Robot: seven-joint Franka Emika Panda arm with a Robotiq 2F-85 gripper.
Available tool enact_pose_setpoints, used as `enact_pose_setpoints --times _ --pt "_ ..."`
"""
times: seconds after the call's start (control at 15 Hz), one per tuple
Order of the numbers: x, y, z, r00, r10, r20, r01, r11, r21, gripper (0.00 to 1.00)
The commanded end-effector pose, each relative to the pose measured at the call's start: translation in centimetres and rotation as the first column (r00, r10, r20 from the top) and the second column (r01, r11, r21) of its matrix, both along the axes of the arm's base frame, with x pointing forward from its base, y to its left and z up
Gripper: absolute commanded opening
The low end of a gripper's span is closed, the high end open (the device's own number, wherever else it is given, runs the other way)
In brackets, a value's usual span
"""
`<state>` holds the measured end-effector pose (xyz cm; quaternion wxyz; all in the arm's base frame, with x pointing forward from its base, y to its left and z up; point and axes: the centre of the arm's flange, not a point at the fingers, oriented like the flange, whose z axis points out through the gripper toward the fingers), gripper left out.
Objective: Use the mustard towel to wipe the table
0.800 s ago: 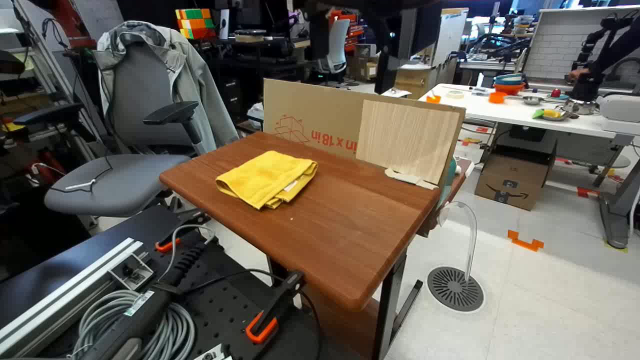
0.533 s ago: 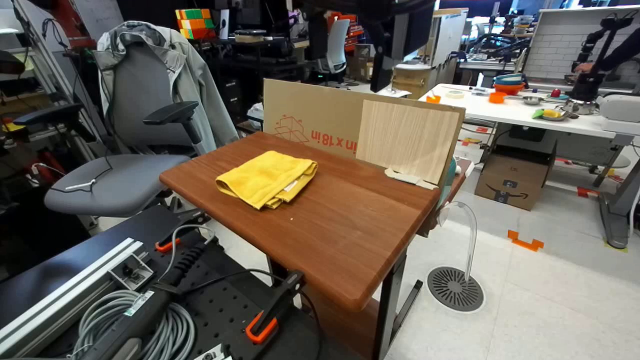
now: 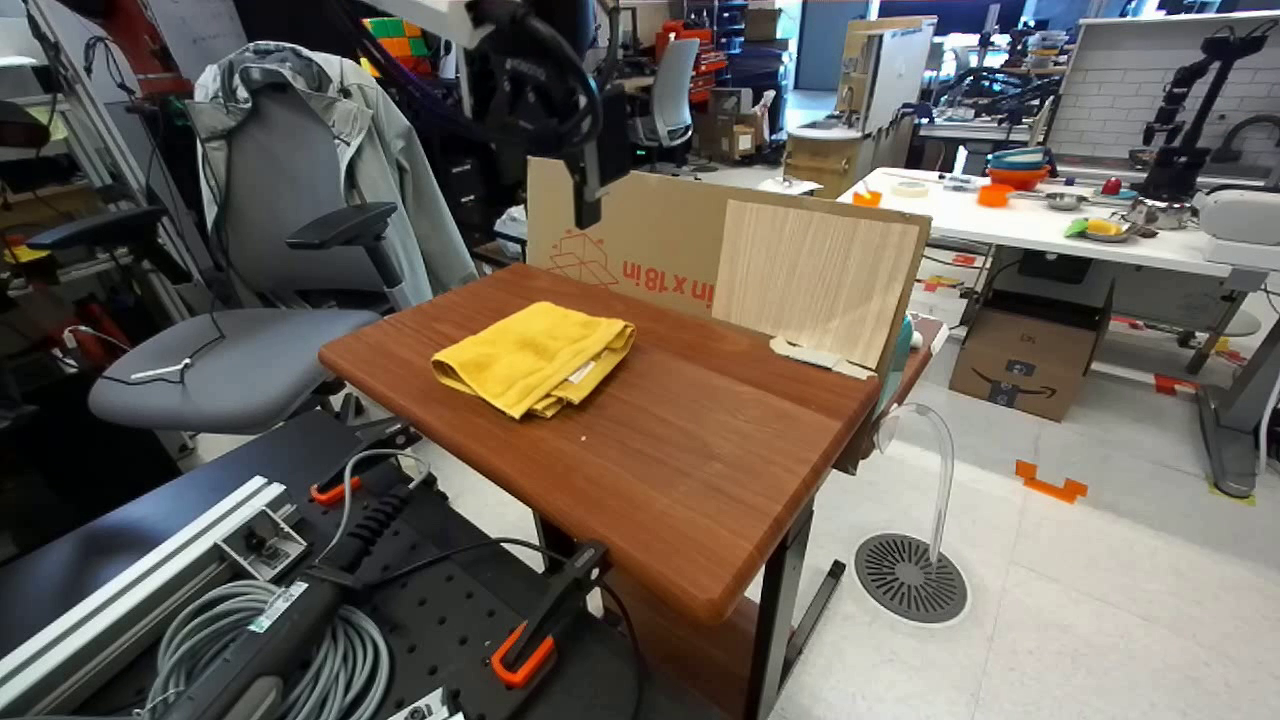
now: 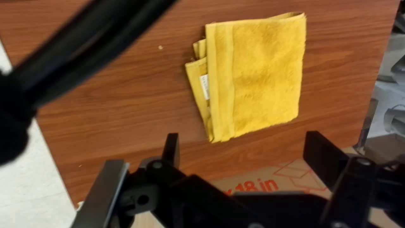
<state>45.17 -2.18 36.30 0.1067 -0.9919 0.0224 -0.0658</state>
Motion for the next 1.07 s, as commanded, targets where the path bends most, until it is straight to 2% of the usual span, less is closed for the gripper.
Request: enact_pose_setpoints --times 0.0,0.07,0.13,0.27,0.53,0.8,1.0 --pt "2.9 5.1 -1.5 0.989 0.063 -0.134 -0.069 0.997 -0.043 1.00" --pt "3.1 6.0 -1.9 0.987 0.064 -0.146 -0.076 0.994 -0.082 1.00" --pt "1.1 4.8 -1.9 0.994 0.060 -0.096 -0.063 0.997 -0.037 1.00" --pt "1.4 5.6 -2.6 0.992 0.064 -0.110 -0.069 0.997 -0.045 1.00" --pt "1.3 3.9 -2.6 0.994 0.025 -0.105 -0.030 0.999 -0.046 1.00" --pt "3.1 1.1 -5.3 0.989 -0.058 -0.137 0.051 0.997 -0.050 1.00" --pt "4.4 1.4 -8.3 0.979 -0.053 -0.199 0.046 0.998 -0.038 1.00"
